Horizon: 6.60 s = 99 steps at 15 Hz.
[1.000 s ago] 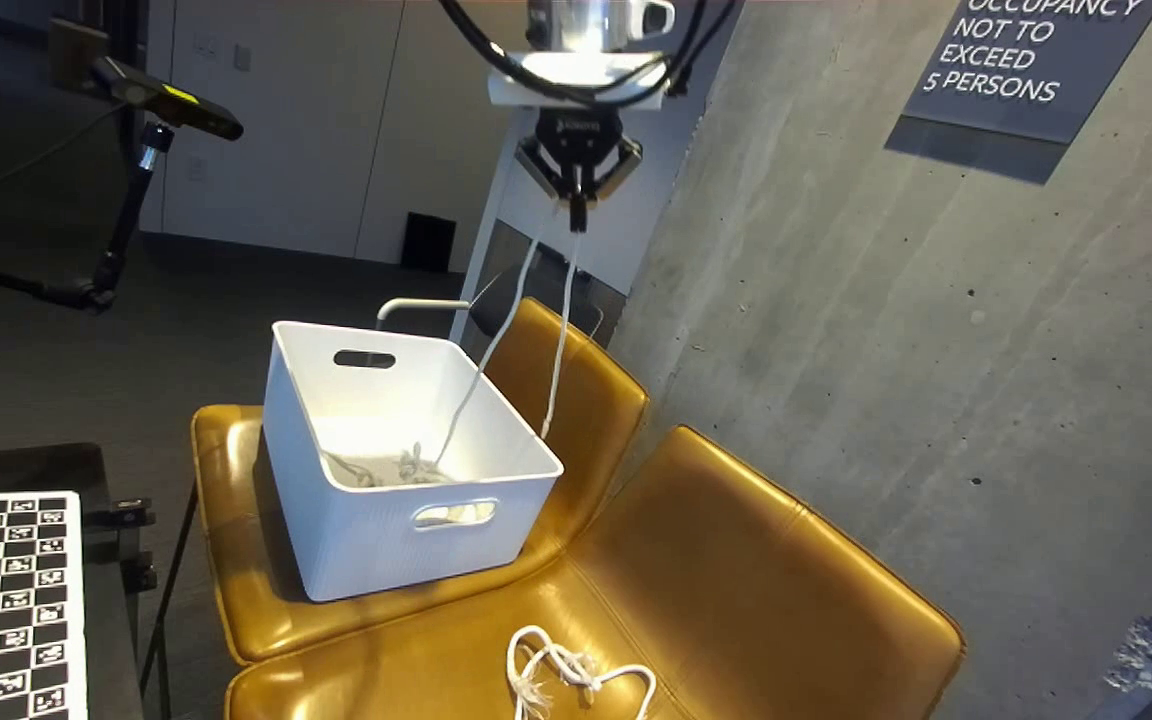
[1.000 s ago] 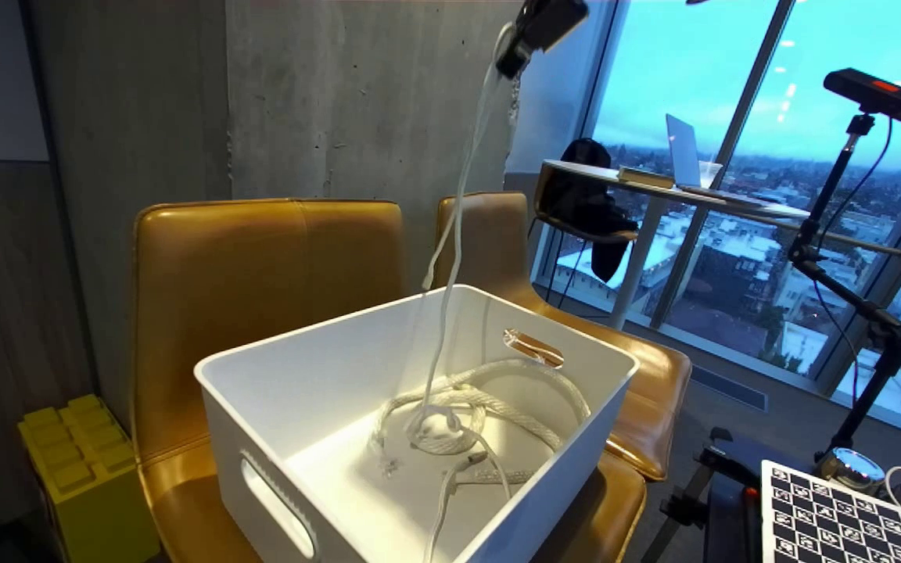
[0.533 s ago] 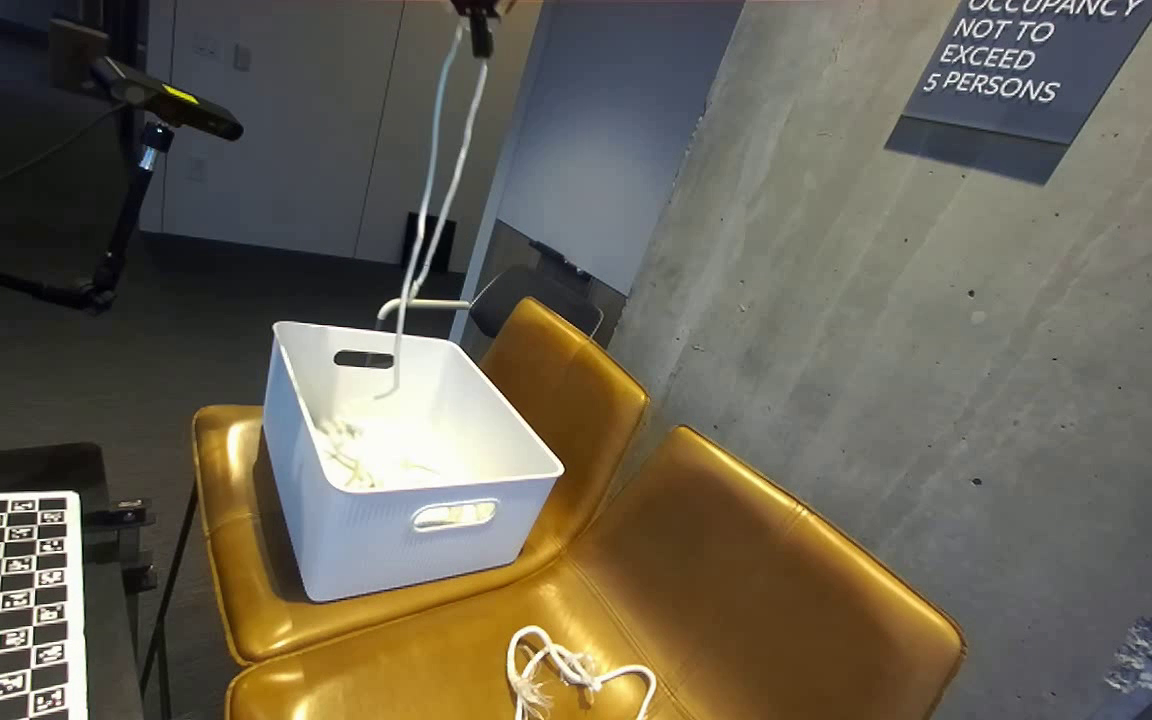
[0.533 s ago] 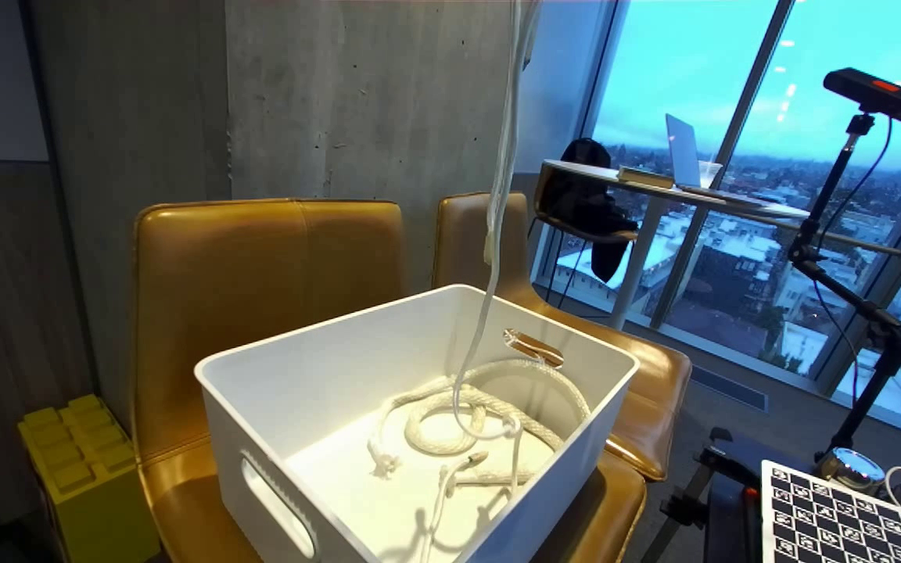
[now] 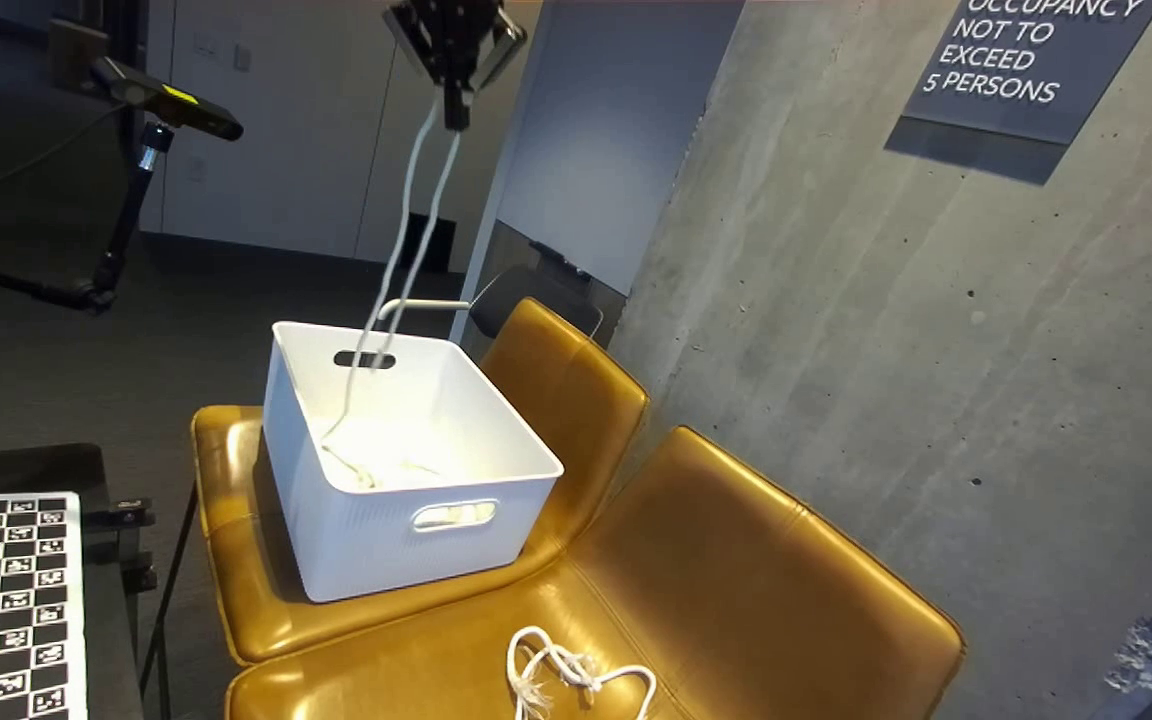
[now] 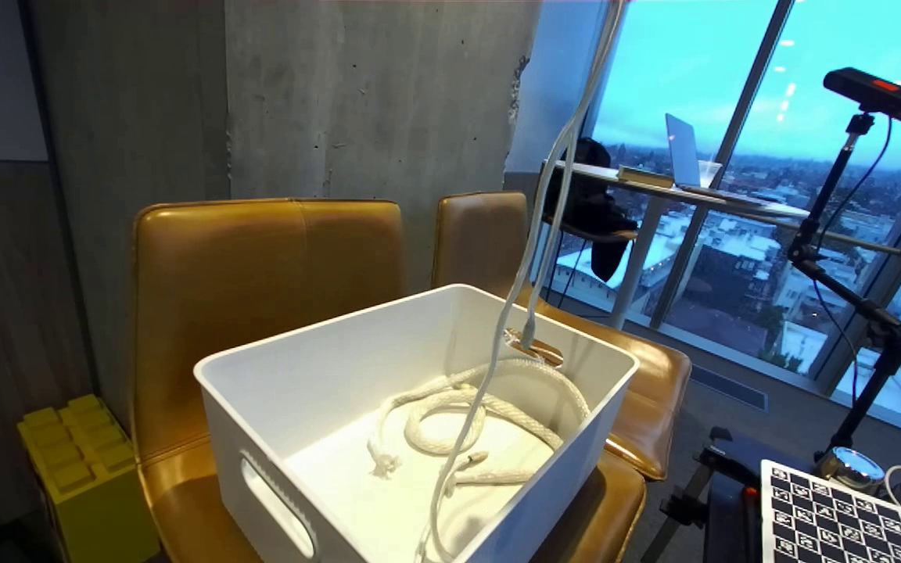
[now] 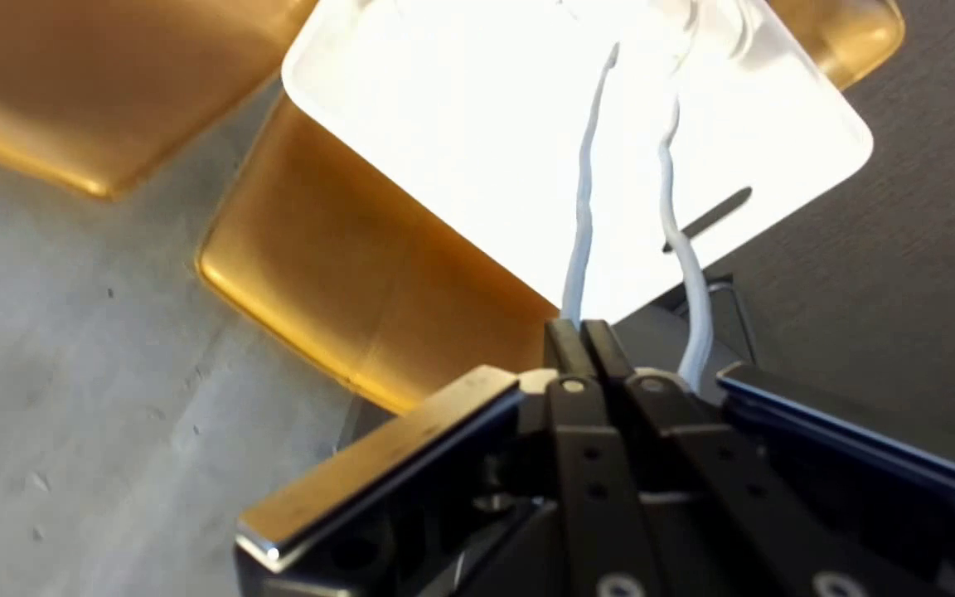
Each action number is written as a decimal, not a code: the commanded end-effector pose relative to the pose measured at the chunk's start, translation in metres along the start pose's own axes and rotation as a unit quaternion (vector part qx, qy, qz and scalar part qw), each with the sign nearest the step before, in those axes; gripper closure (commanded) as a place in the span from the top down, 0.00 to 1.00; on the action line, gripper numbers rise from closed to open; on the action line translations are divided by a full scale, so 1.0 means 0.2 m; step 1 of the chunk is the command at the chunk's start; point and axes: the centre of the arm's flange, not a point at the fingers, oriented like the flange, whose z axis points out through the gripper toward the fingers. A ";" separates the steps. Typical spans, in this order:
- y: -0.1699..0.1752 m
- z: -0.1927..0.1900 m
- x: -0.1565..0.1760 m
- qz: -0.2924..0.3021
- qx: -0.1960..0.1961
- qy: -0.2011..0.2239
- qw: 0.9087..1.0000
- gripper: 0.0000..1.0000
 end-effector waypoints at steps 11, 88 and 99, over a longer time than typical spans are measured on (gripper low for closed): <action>0.40 0.52 -0.11 0.060 0.042 -0.031 0.997 0.01; 1.63 1.42 -0.55 0.253 -0.069 -0.107 0.959 0.02; 0.75 0.57 0.31 0.136 -0.038 0.025 0.990 0.02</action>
